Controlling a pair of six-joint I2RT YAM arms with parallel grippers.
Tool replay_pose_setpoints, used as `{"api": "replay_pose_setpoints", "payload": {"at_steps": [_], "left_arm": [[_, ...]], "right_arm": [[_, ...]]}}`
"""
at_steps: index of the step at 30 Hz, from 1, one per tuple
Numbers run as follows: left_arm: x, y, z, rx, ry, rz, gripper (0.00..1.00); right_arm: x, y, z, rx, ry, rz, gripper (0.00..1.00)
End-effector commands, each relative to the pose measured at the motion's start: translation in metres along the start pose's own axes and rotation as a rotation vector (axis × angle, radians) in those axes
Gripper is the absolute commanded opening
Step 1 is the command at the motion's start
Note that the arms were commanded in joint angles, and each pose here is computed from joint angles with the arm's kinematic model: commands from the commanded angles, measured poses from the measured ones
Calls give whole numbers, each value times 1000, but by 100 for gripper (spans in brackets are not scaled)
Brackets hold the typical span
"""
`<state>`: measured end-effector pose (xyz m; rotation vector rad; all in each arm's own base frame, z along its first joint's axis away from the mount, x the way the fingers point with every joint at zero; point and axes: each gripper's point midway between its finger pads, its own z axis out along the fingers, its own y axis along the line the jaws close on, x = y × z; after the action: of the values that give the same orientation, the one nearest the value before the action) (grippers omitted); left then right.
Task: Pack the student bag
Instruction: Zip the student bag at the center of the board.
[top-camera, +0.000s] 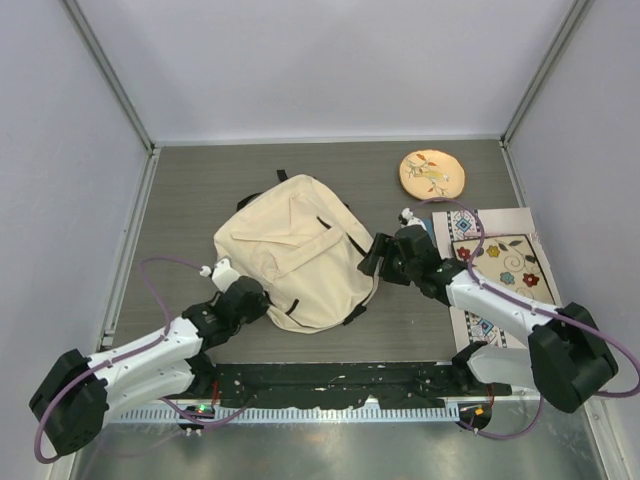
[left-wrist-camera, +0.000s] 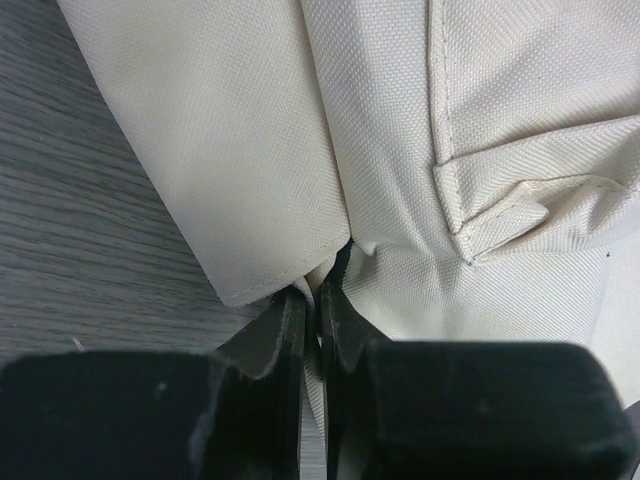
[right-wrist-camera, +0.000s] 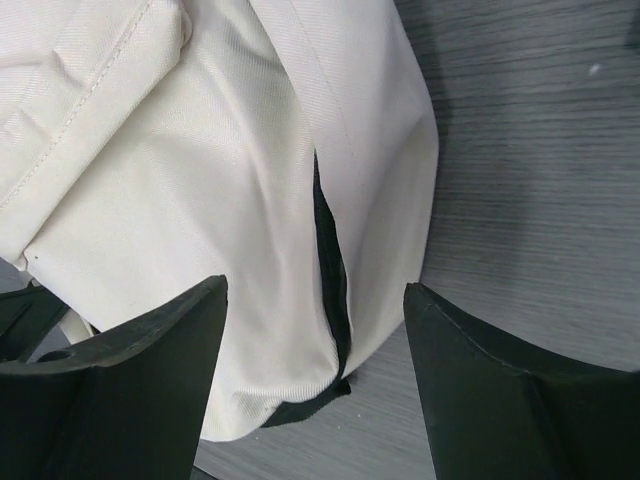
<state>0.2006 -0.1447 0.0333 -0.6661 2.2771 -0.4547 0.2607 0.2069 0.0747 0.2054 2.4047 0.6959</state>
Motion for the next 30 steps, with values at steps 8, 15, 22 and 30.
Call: {"api": "replay_pose_setpoints", "payload": {"at_steps": [8,15,22,30], "left_arm": [[-4,-14,-5,88,-12,-62,9],[-5,-19,-9,113,-8,-76,8],[-7,-23,-11,122,-5,-78,3],[-8,-29,-15,129,4,-70,0]], "right_arm": [[-32,43,-62,-153,-117,45,78],[-4,75,-67,-324,-34,125,72],[26,103,-60,-358,43,74,71],[49,127,-49,-387,82,74,67]]}}
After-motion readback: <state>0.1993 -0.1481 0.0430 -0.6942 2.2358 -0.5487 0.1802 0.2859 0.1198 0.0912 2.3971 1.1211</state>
